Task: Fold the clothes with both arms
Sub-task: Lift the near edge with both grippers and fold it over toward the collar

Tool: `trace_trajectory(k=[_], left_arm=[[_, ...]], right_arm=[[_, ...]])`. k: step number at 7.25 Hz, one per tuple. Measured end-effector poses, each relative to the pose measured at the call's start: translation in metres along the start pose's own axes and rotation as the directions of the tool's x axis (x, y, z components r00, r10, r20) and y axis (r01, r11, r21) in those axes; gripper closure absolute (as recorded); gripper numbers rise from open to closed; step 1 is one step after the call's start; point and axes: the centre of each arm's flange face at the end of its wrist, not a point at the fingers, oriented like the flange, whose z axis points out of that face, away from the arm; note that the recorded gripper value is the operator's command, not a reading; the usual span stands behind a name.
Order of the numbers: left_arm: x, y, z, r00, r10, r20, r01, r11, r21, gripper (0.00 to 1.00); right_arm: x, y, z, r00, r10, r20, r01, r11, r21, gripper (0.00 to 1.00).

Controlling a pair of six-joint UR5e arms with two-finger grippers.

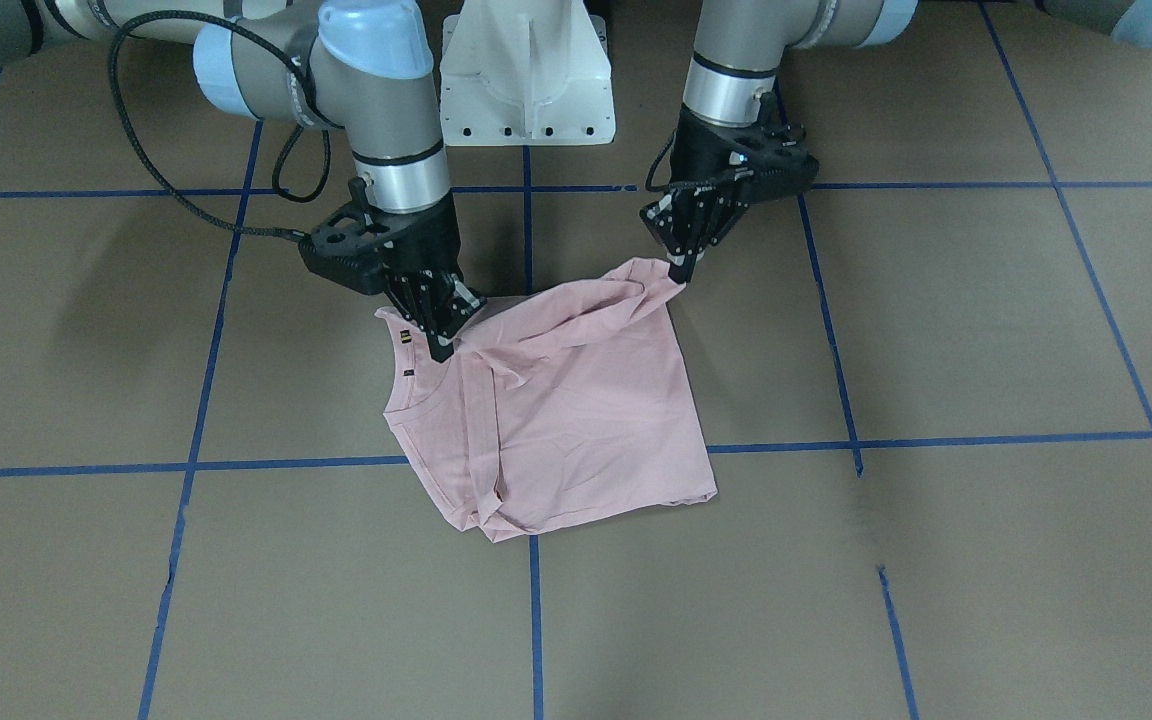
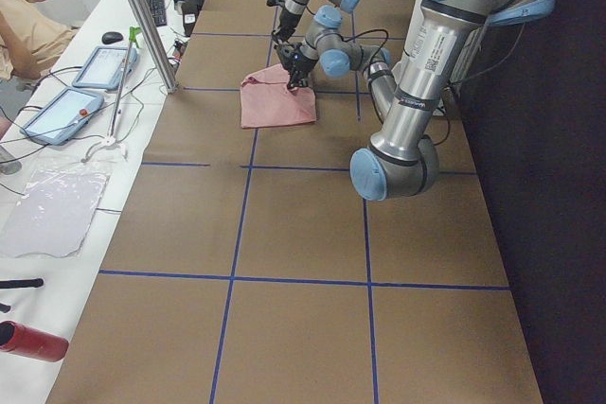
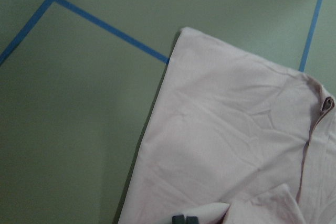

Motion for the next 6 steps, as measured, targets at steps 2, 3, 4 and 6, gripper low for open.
trace_trajectory(k=[2,3,4,6], left_arm=[[0.009,-0.057,0.058,0.999,0.042,0.0,-0.042,0.996,0.075,1.0],[0.006,-0.075,0.097,0.997,0.08,0.012,-0.081,0.991,0.109,0.53],[-0.001,-0.093,0.134,0.991,0.131,0.029,-0.134,0.98,0.148,0.01],[-0.014,-0.132,0.17,0.974,0.222,0.047,-0.227,0.951,0.21,0.0]], right_arm=[[-0.042,-0.041,0.055,1.0,0.031,0.0,-0.031,0.999,0.008,1.0],[-0.057,-0.053,0.083,1.0,0.021,0.0,-0.021,1.0,0.009,0.45],[-0.062,-0.062,0.111,1.0,-0.017,-0.008,0.017,1.0,0.013,0.0],[-0.059,-0.091,0.141,0.994,-0.109,-0.027,0.109,0.993,0.033,0.0]])
